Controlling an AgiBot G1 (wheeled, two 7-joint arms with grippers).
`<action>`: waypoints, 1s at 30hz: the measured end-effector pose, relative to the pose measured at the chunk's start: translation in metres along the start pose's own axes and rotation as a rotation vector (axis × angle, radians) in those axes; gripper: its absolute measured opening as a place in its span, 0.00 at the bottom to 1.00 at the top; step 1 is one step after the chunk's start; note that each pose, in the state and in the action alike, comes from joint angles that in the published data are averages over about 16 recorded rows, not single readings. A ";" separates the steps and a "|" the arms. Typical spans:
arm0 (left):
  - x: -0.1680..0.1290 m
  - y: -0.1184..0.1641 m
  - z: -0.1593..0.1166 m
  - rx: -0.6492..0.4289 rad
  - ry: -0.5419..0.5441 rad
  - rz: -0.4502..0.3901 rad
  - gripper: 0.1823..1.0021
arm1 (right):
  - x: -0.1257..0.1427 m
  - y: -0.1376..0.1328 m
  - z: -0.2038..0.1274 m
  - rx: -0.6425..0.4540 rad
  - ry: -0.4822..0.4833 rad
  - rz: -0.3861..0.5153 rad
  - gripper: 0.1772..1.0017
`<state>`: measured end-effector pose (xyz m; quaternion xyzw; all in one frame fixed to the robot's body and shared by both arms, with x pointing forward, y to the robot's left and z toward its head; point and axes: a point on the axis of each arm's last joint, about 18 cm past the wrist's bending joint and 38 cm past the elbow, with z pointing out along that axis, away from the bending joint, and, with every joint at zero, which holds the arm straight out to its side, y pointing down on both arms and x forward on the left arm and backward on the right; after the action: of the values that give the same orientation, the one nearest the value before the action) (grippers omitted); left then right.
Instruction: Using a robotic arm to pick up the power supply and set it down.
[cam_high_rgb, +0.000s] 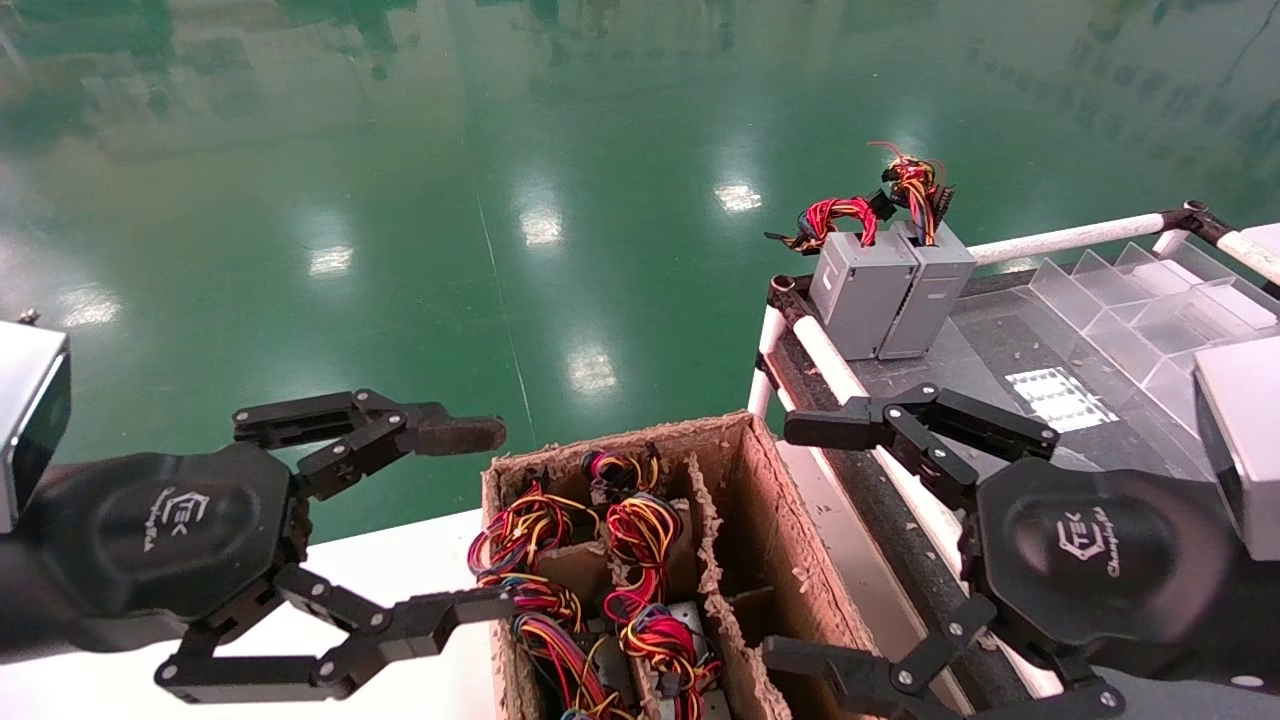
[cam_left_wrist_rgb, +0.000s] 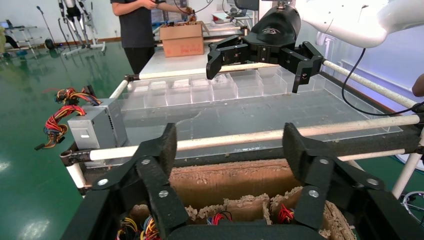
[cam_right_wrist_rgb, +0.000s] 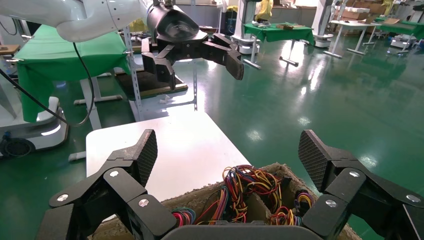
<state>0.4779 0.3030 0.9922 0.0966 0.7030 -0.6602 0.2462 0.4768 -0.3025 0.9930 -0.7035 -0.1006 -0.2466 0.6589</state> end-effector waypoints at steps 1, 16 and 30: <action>0.000 0.000 0.000 0.000 0.000 0.000 0.72 | 0.000 0.000 0.000 0.000 0.000 0.000 1.00; 0.000 0.000 0.000 0.000 0.000 0.000 0.38 | 0.000 0.000 0.000 0.000 0.000 0.000 1.00; 0.000 0.000 0.000 0.000 0.000 0.000 0.09 | 0.000 0.001 -0.001 -0.003 0.004 0.004 1.00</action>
<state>0.4779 0.3030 0.9922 0.0966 0.7030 -0.6602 0.2462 0.4775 -0.3035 0.9922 -0.7042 -0.0977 -0.2469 0.6585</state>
